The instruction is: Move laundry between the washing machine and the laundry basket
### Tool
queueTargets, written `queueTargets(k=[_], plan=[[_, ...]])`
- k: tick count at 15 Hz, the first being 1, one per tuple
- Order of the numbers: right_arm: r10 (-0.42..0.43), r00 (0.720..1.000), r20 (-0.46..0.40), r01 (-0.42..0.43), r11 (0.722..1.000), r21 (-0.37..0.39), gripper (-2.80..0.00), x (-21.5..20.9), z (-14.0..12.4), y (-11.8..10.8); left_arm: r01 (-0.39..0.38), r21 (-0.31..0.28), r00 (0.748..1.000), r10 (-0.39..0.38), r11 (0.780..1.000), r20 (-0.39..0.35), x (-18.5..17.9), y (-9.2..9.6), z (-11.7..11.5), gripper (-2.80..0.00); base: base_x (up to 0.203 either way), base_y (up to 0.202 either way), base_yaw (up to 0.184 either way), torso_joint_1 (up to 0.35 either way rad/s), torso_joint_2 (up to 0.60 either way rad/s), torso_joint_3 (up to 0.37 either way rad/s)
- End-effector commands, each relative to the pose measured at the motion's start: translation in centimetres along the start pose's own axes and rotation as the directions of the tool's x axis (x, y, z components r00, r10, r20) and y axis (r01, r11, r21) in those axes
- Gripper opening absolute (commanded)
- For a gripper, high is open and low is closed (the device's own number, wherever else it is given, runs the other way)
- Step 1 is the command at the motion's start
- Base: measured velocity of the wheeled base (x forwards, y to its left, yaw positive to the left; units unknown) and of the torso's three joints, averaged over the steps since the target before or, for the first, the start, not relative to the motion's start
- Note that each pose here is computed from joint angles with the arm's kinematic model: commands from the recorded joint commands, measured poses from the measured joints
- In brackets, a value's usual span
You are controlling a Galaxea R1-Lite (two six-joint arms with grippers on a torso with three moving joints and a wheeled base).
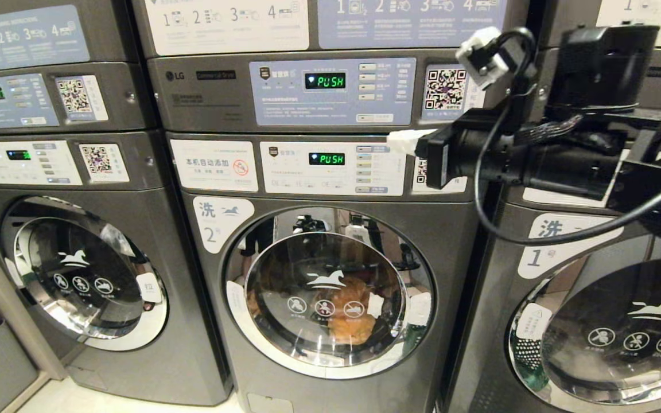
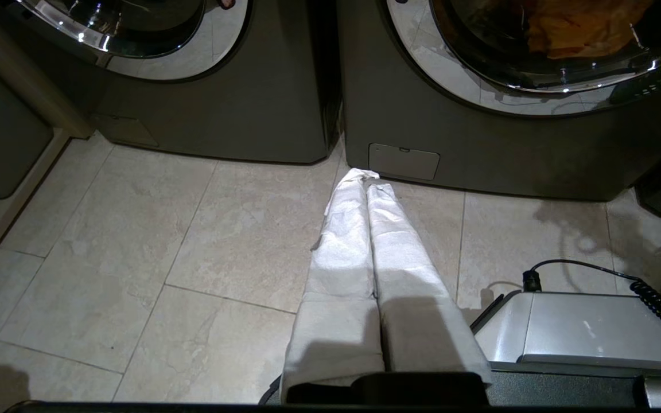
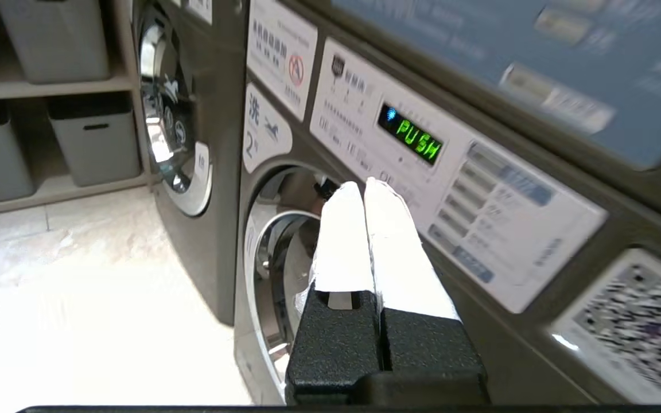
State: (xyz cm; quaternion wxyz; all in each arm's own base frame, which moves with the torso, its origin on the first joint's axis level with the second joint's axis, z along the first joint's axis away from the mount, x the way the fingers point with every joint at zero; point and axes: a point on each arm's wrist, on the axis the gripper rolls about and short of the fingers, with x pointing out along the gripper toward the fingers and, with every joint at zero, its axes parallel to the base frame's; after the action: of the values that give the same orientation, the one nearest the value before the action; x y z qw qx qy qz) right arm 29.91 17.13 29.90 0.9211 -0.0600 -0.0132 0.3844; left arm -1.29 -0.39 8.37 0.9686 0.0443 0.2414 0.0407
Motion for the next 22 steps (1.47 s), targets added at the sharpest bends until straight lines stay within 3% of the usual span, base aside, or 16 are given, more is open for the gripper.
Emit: queueTargets(k=[1,4,9,15,22], plan=[[0.016,0.998,-0.065,-0.015,1.000,0.016,-2.80,3.3,-3.1,-0.1,-0.001,0.000,1.000,0.001,1.000,-0.003,0.0,0.0,0.0,-2.80,0.000,0.000,0.000,0.000,0.00,0.000],[-0.076,0.997,-0.024,0.076,0.997,0.001,-2.80,5.9,-3.6,-1.3,-0.001,-0.001,1.000,0.001,1.000,-0.003,0.0,0.0,0.0,-2.80,0.000,0.000,0.000,0.000,0.00,0.000],[-0.138,0.990,0.010,0.138,0.990,-0.007,-2.80,8.6,-3.9,-2.6,-0.002,-0.001,1.000,0.002,1.000,-0.003,0.0,0.0,0.0,-2.80,0.000,0.000,0.000,0.000,0.00,0.000],[-0.142,0.990,-0.011,0.142,0.990,-0.004,-2.80,9.0,-4.8,-2.8,-0.002,-0.001,1.000,0.002,1.000,-0.003,0.0,0.0,0.0,-2.80,0.000,0.000,0.000,0.000,0.00,0.000],[-0.179,0.984,-0.012,0.179,0.984,-0.004,-2.80,9.2,-5.4,-4.6,-0.002,-0.001,1.000,0.002,1.000,-0.003,0.0,0.0,0.0,-2.80,0.000,0.000,0.000,0.000,0.00,0.000]])
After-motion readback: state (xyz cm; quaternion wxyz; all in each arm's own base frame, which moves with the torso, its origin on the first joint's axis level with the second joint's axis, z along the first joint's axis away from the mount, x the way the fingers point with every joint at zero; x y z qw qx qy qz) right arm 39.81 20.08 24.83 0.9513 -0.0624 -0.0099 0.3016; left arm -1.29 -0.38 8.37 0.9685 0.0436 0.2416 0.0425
